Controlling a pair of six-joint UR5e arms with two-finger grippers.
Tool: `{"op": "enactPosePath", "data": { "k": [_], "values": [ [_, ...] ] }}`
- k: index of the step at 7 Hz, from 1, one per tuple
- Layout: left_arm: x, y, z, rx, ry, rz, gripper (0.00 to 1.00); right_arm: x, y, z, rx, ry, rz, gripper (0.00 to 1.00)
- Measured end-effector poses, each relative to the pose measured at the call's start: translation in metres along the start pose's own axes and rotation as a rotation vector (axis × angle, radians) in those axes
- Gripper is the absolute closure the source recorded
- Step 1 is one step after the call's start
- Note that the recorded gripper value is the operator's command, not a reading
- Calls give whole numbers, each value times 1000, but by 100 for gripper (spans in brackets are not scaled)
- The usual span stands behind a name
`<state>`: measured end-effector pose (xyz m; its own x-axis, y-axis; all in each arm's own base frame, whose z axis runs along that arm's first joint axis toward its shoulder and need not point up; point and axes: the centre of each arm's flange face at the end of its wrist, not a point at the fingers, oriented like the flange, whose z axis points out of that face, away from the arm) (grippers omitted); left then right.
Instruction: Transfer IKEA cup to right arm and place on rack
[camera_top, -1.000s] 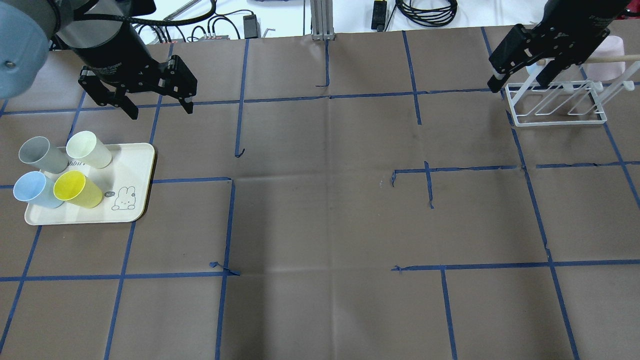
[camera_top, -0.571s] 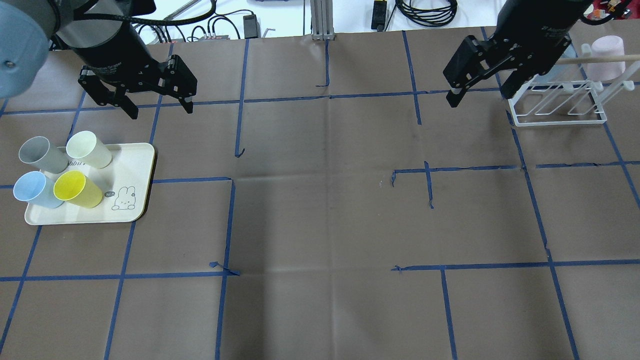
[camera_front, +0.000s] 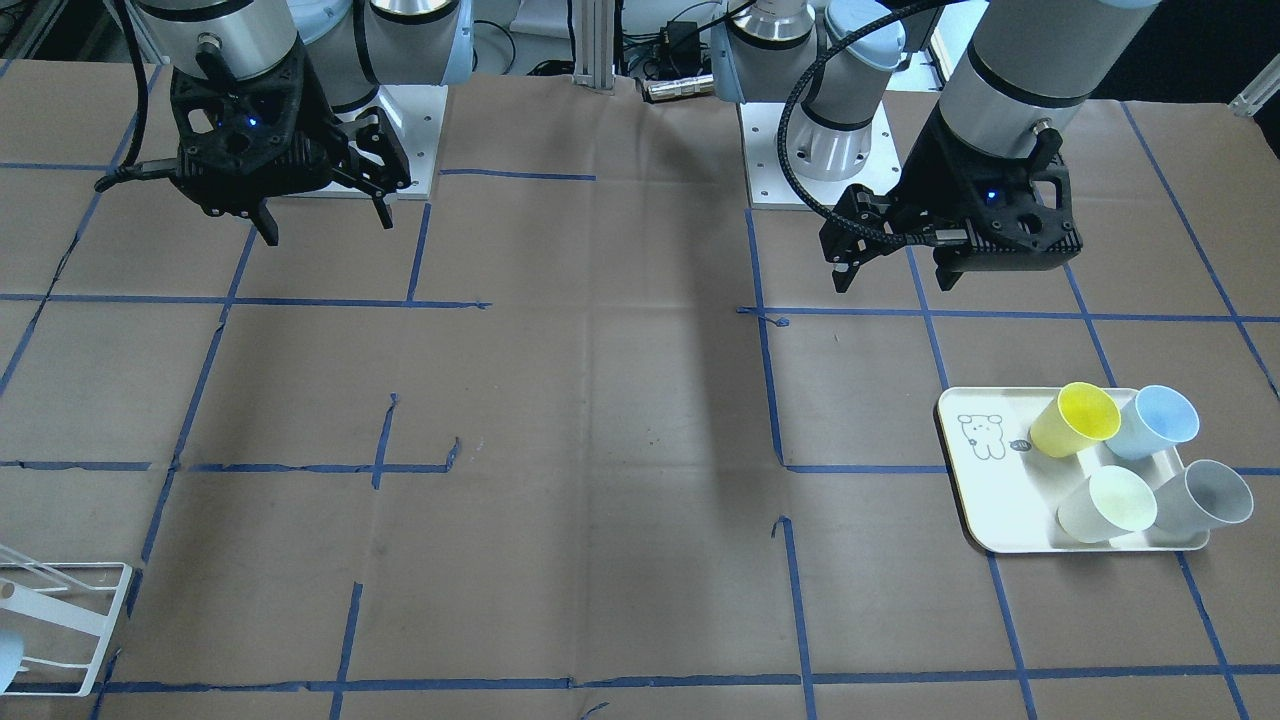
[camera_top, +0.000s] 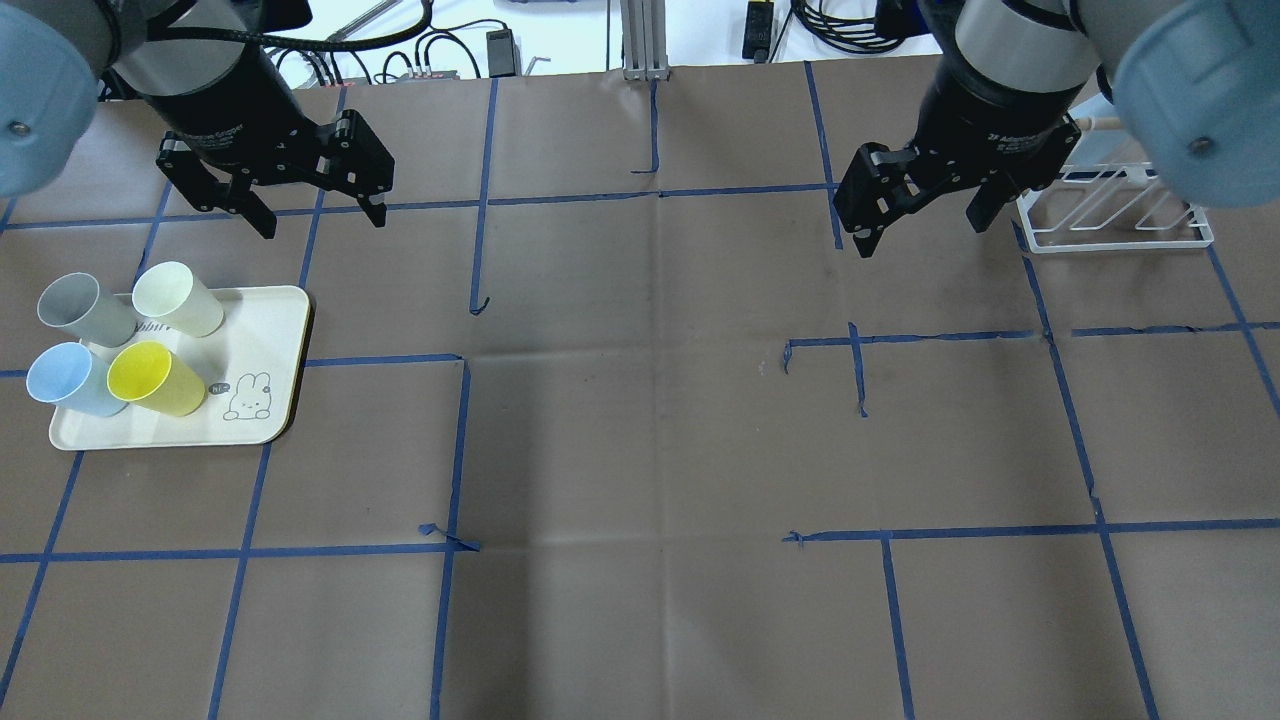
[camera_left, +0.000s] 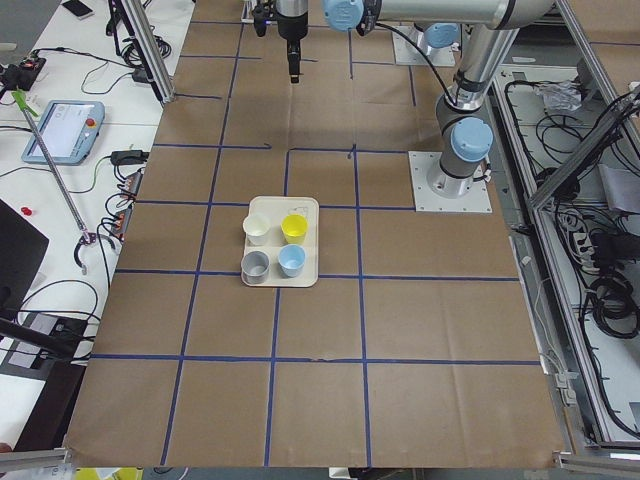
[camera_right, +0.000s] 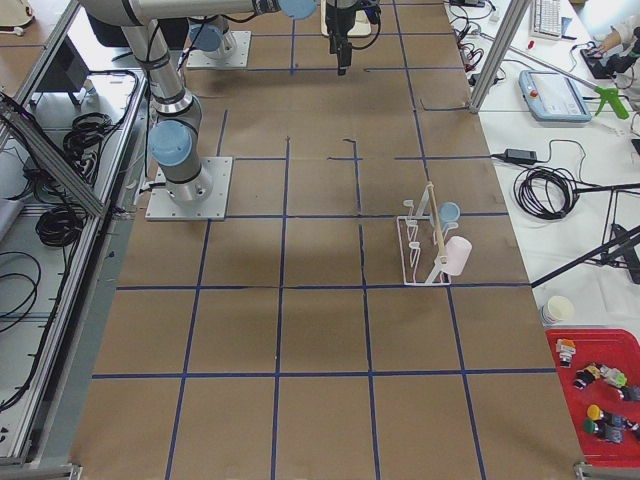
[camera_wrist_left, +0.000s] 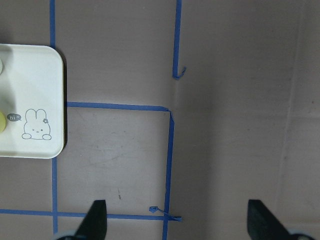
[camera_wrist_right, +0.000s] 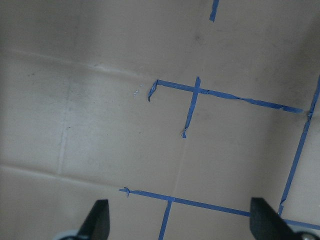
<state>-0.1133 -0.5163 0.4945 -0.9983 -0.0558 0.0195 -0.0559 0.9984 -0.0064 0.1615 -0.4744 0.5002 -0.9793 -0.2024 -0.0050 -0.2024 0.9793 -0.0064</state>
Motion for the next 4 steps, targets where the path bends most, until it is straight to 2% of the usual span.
{"op": "enactPosePath", "data": {
  "k": [4],
  "values": [
    [0, 0, -1, 1, 0, 0, 1, -1, 1, 5, -10, 7, 95, 0]
  ]
}}
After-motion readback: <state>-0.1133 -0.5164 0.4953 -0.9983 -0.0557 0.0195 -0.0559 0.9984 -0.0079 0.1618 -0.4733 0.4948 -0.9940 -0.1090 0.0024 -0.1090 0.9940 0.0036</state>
